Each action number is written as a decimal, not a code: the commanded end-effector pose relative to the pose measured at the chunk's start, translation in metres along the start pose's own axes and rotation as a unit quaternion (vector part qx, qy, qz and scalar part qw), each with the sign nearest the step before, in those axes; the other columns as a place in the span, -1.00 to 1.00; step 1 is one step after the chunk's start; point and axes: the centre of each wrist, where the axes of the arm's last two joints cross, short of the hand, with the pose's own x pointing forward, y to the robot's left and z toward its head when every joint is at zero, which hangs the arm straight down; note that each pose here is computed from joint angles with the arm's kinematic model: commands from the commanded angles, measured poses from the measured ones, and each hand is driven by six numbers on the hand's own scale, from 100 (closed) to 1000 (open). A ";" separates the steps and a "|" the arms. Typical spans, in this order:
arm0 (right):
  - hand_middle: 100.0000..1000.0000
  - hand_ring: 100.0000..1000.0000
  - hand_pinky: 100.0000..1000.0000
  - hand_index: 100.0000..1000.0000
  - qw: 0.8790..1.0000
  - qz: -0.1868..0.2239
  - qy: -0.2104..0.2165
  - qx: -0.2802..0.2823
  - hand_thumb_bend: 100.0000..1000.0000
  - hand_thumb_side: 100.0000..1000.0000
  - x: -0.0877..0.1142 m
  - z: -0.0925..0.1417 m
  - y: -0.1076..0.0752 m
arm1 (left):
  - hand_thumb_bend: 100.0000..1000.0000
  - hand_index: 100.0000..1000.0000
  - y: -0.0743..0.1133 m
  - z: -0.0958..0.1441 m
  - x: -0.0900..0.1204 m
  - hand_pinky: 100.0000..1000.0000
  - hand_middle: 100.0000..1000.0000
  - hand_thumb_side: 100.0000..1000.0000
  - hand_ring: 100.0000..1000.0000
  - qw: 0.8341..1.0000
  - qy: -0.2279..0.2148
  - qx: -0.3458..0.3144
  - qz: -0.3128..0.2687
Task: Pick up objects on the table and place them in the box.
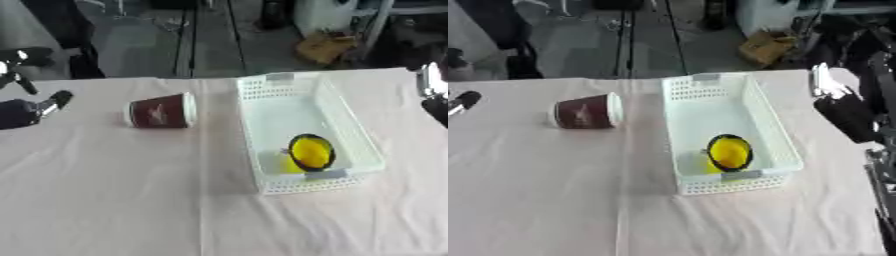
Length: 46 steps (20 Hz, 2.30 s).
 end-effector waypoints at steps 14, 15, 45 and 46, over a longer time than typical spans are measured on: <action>0.51 0.20 0.05 0.77 0.999 0.007 -0.037 0.012 -1.00 -0.04 0.012 -0.015 -0.005 | 0.40 0.80 0.045 -0.069 -0.021 0.50 0.55 -0.05 0.65 0.978 0.087 -0.154 -0.106; 0.51 0.20 0.05 0.77 0.999 0.006 -0.038 0.013 -1.00 -0.04 0.012 -0.015 -0.005 | 0.40 0.80 0.045 -0.072 -0.023 0.50 0.55 -0.05 0.65 0.978 0.097 -0.156 -0.102; 0.50 0.18 0.04 0.78 0.997 0.002 -0.079 0.013 -1.00 0.04 0.028 -0.032 -0.009 | 0.50 0.74 -0.005 -0.092 -0.061 0.60 0.50 -0.02 0.62 0.958 0.093 -0.138 -0.233; 0.50 0.18 0.04 0.78 0.997 0.002 -0.079 0.013 -1.00 0.05 0.028 -0.032 -0.009 | 0.50 0.73 -0.007 -0.090 -0.064 0.62 0.48 -0.02 0.61 0.956 0.096 -0.153 -0.233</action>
